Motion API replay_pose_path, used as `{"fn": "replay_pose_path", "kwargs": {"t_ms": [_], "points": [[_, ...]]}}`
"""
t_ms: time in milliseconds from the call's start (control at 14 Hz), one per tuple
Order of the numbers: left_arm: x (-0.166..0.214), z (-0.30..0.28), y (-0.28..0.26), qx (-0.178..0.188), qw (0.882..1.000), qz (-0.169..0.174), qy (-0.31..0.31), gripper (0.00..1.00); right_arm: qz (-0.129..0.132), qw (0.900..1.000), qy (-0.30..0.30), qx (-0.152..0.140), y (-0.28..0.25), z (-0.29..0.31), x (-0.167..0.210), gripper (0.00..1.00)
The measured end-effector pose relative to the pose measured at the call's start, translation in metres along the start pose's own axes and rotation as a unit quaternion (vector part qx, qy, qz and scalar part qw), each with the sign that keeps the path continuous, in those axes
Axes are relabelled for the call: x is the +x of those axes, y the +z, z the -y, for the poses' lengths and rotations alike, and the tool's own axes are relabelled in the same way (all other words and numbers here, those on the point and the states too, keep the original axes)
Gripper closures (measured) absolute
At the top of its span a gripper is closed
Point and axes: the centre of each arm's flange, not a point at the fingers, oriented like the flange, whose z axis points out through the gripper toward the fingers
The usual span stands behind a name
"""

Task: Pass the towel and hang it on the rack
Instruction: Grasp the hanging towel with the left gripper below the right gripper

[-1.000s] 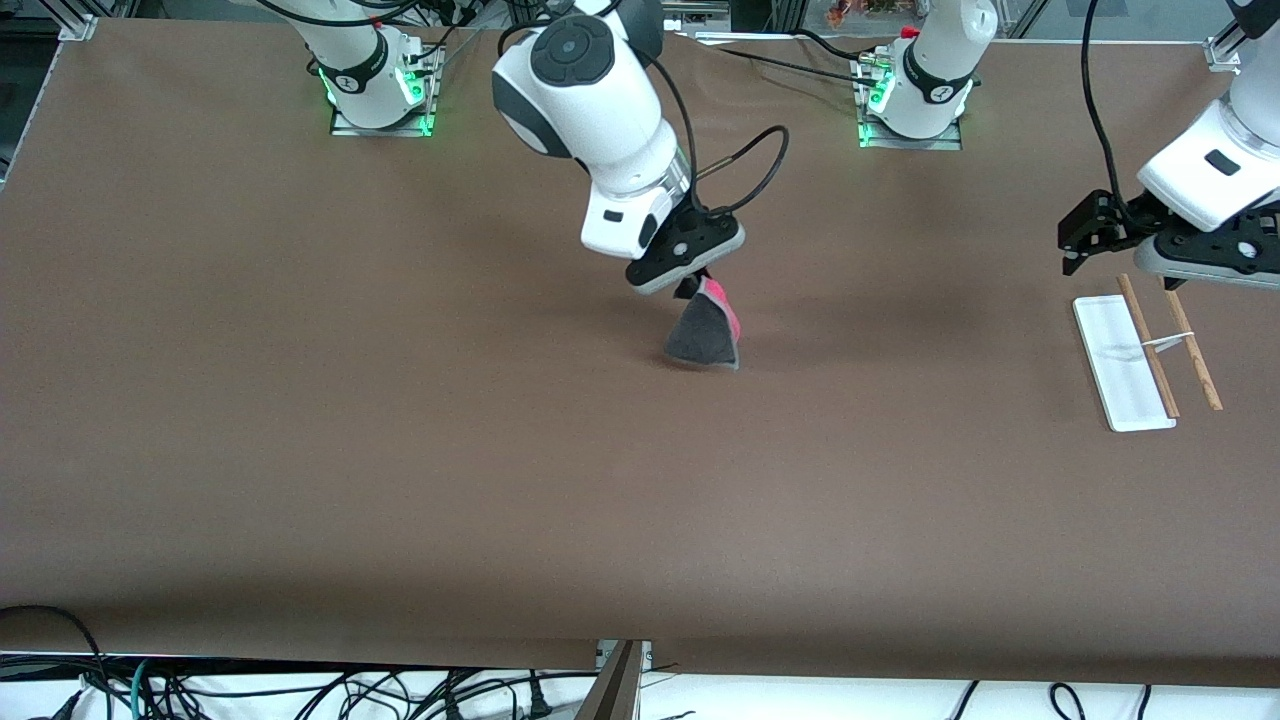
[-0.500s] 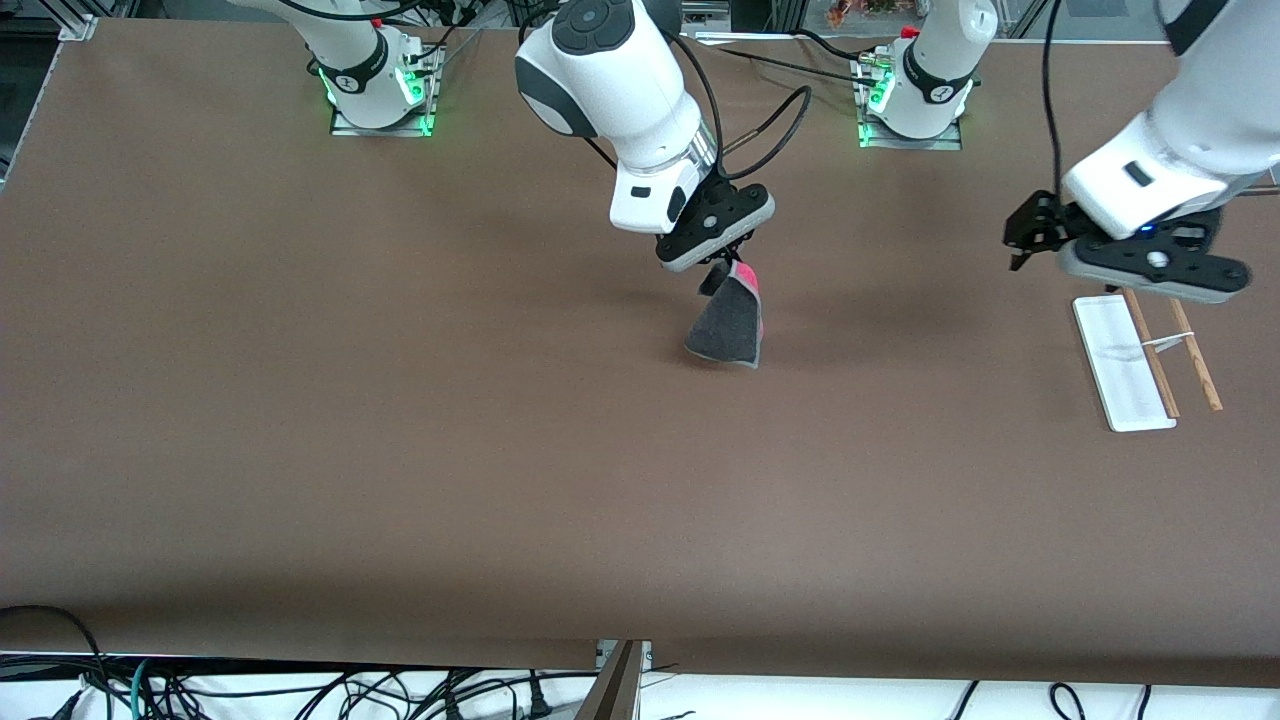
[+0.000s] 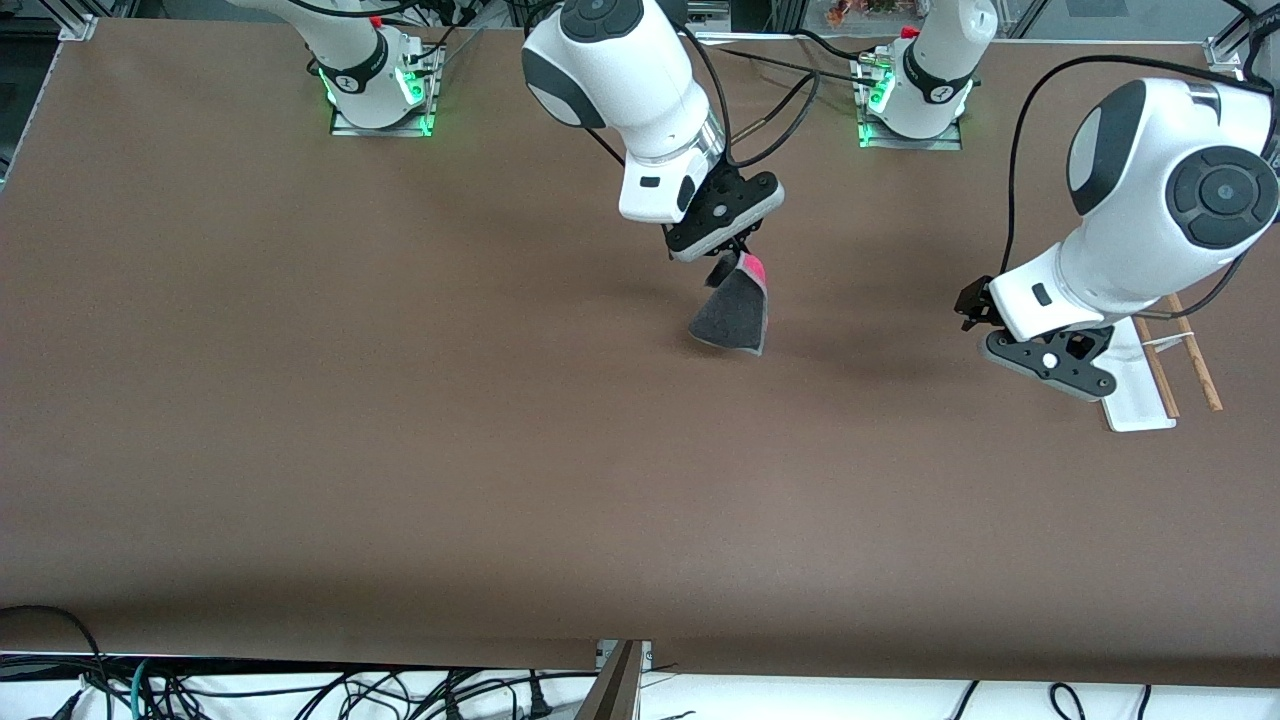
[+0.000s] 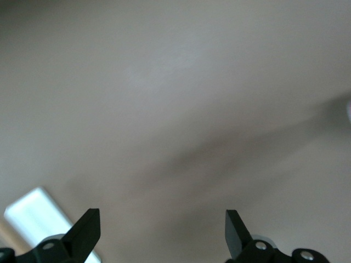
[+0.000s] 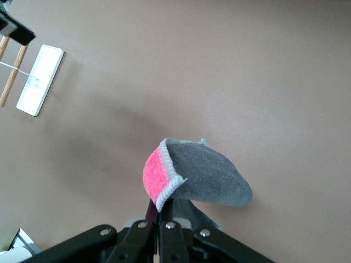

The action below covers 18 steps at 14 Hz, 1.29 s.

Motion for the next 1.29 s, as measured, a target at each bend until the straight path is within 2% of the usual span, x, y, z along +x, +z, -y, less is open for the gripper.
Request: {"fn": "replay_pose_path", "kwargs": {"t_ms": [143,214,500,643,714,929,1286], "points": [[0.007,0.004,0.011,-0.047,0.996,-0.035,0.065,0.0,-0.002,1.0,-0.007,0.002,-0.002,0.005,-0.001,0.98],[0.014,0.006,0.023,-0.066,0.994,-0.05,0.076,0.0,-0.003,1.0,-0.016,0.002,-0.002,0.006,-0.001,0.98],[0.041,-0.02,0.112,-0.164,0.979,-0.089,0.086,0.0,0.0,0.999,-0.049,0.006,0.0,0.018,-0.007,0.98],[0.046,-0.048,0.155,-0.218,0.969,-0.092,0.074,0.0,0.004,0.999,-0.054,0.007,0.004,0.025,-0.012,0.98],[0.048,-0.062,0.169,-0.23,0.966,-0.092,0.08,0.0,0.005,0.998,-0.055,0.007,0.005,0.026,-0.013,0.98],[0.058,-0.086,0.179,-0.218,0.958,-0.115,0.147,0.0,0.005,0.998,-0.056,0.007,0.006,0.027,-0.014,0.98],[0.051,-0.08,0.194,-0.208,0.936,-0.129,0.255,0.0,0.005,0.998,-0.056,0.007,0.006,0.027,-0.014,0.98]]}}
